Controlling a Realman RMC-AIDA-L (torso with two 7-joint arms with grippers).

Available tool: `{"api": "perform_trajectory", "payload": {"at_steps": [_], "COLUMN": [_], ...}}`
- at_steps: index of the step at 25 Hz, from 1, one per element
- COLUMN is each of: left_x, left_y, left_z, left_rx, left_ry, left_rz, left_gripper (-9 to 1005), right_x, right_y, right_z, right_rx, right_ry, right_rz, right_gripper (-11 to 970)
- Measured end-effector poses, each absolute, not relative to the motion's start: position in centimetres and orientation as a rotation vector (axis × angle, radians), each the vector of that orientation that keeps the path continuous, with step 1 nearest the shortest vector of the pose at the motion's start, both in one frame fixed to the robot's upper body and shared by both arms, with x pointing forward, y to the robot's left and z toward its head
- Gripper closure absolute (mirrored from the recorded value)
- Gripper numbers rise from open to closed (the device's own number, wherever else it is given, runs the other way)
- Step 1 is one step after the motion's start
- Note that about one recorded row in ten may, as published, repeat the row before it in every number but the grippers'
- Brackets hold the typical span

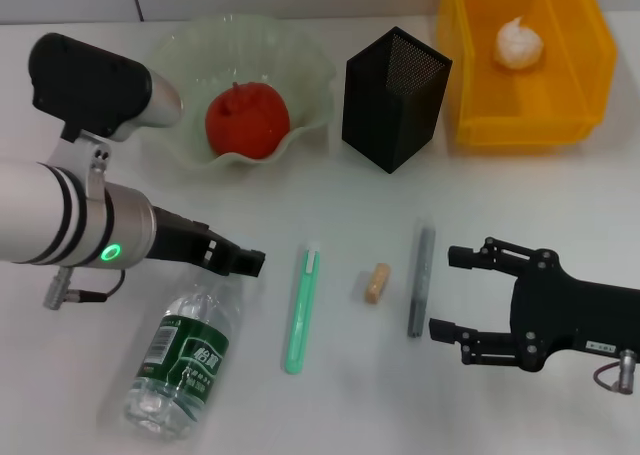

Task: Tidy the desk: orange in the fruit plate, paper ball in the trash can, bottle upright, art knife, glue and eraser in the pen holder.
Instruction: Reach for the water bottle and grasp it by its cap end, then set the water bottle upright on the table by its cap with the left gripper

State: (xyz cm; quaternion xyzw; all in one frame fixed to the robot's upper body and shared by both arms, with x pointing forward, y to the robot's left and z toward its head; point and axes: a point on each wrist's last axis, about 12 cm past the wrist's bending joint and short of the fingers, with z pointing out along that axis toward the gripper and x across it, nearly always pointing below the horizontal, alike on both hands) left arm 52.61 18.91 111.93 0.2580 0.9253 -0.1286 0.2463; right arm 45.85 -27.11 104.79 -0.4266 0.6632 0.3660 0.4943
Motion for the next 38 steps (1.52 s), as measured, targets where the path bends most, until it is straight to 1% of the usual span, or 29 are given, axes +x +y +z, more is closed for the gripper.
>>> {"api": "perform_trajectory", "payload": {"at_steps": [7,12,19,22,24,29,33,38], "left_x": [52.9,53.2,53.3,53.3,53.1,52.3,52.0,51.7], "left_y": [18.4,18.0,17.8,17.9,18.5,21.0,23.1,25.1], "left_z": [111.2,111.2,111.7,112.6,113.6,116.1,116.6,116.8], "left_rx": [0.768,0.812,0.896,0.946,0.96,0.954,0.919,0.917], "left_ry": [2.559,2.571,2.535,2.497,2.442,2.222,2.122,2.042], "left_rz": [-0.334,-0.326,-0.312,-0.315,-0.351,-0.5,-0.535,-0.514], "left_gripper": [162,306,444,503,542,543,545,548], "right_x": [46.0,45.9,45.9,46.0,46.0,46.1,46.2,46.3], "right_y": [-27.5,-27.5,-27.5,-27.6,-27.8,-27.9,-27.9,-27.7], "right_z": [104.8,104.9,104.9,104.9,105.0,105.2,105.2,105.5], "right_rx": [-1.008,-1.007,-1.002,-0.991,-0.981,-0.971,-0.966,-0.963], "right_ry": [1.616,1.615,1.616,1.62,1.621,1.622,1.626,1.625], "right_rz": [0.877,0.881,0.883,0.883,0.882,0.885,0.89,0.91], "right_gripper": [121,121,121,122,122,122,122,122]}}
